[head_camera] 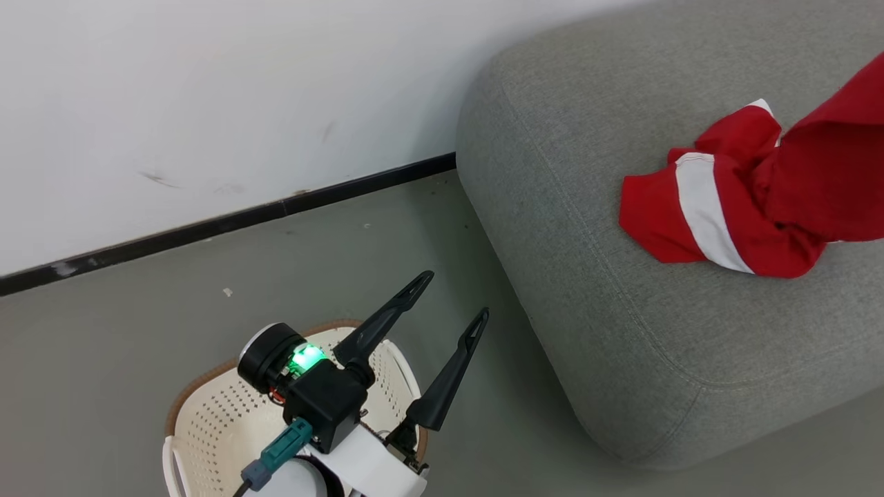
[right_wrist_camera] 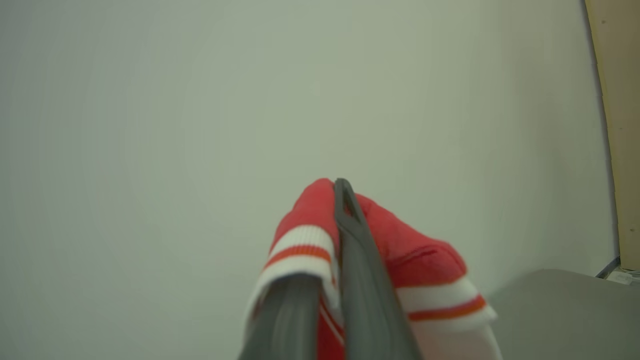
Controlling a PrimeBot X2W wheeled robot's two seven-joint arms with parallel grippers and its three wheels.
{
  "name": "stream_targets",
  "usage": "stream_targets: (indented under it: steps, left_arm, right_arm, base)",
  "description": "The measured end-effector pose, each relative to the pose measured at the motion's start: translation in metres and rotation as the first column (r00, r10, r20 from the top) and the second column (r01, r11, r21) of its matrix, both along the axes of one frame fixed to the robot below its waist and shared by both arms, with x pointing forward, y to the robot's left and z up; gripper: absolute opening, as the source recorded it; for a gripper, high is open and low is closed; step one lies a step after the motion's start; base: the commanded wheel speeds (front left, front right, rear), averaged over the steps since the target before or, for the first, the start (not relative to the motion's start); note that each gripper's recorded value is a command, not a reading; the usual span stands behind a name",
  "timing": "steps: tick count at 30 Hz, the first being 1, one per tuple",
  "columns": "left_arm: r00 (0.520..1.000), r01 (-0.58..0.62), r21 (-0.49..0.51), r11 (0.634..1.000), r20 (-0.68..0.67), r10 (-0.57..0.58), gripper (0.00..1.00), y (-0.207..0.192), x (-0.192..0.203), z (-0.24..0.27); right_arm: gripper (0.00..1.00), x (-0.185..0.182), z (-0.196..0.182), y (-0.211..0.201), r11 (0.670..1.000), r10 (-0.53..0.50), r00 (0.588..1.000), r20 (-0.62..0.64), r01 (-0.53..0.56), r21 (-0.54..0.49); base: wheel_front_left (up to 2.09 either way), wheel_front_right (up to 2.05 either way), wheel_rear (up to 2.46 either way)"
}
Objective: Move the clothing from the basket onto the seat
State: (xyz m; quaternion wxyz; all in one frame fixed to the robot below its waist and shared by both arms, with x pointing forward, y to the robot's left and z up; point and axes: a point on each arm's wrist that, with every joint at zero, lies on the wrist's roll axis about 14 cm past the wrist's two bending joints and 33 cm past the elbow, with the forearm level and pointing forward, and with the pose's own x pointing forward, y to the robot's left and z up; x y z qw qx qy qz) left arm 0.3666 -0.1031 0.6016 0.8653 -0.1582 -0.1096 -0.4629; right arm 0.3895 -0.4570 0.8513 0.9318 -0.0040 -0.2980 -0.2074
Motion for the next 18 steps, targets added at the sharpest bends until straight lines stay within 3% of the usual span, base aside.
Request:
stream_targets:
  steps: [10, 14, 18]
  left_arm:
    - [0.999, -0.038, 0.018, 0.999, -0.02, 0.038, 1.0, 0.013, 0.02, -0.011]
    - [0.999, -0.042, 0.033, 0.999, -0.031, 0.043, 1.0, 0.017, 0.026, -0.018]
    - [0.998, -0.044, 0.045, 0.998, -0.042, 0.046, 1.0, 0.02, 0.03, -0.025]
  right_arm:
    - [0.0, 0.057, -0.077, -0.006, 0.999, -0.038, 0.977, -0.208, 0.037, -0.009]
    - [0.0, 0.073, -0.128, -0.006, 0.998, -0.058, 0.937, -0.344, 0.048, -0.039]
    - [0.0, 0.081, -0.182, -0.007, 0.999, -0.049, 0.896, -0.442, 0.053, -0.004]
  base:
    - [0.0, 0.0, 0.0]
    - [0.0, 0.0, 0.0]
    - [0.0, 0.0, 0.0]
